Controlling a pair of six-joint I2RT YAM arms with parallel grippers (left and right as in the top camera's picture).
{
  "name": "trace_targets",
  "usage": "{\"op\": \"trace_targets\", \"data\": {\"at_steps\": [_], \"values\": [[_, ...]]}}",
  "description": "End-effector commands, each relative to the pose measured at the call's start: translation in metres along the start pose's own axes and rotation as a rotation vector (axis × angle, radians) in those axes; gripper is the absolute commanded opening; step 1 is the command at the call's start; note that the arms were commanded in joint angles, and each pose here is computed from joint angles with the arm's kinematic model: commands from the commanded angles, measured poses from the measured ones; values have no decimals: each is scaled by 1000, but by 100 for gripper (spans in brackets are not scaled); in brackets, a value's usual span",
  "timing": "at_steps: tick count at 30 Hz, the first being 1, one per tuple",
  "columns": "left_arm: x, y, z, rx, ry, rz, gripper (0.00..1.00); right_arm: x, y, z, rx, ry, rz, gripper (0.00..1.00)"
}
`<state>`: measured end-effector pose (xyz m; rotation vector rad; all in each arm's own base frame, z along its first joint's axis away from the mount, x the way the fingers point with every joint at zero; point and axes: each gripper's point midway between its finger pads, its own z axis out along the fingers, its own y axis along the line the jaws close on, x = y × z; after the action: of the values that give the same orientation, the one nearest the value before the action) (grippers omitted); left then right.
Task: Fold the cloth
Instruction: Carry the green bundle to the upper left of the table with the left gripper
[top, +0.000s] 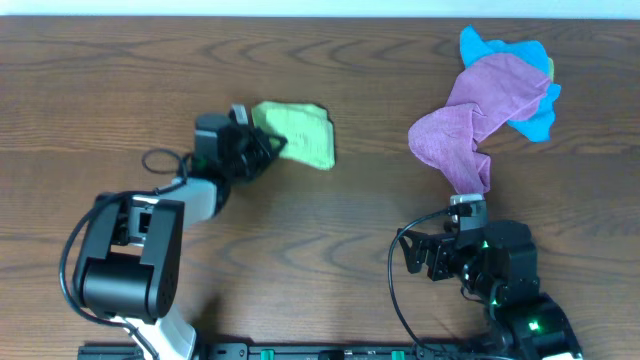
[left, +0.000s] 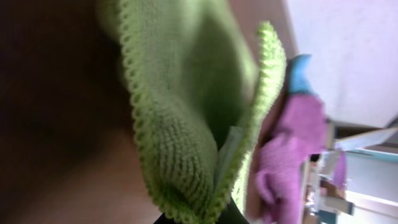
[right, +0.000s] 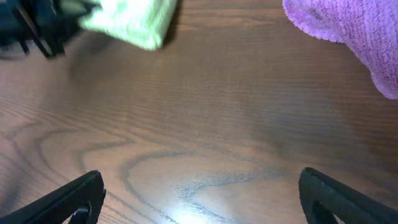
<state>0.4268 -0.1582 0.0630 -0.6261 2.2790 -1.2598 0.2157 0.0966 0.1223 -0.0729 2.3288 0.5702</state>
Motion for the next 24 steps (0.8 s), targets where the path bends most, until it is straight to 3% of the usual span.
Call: {"op": "trace_targets", "data": {"at_steps": [1,10,24], "values": [[-43,-39,-9,74,-39,29,6,0,-2,0,9,-2,22,99],[-166,-74,-68,13,-224,20,5,0,-2,0,9,-2,22,99],[-233,-40,-27,78,-143,-40,5,0,-2,0,9,-2,22,99]]}}
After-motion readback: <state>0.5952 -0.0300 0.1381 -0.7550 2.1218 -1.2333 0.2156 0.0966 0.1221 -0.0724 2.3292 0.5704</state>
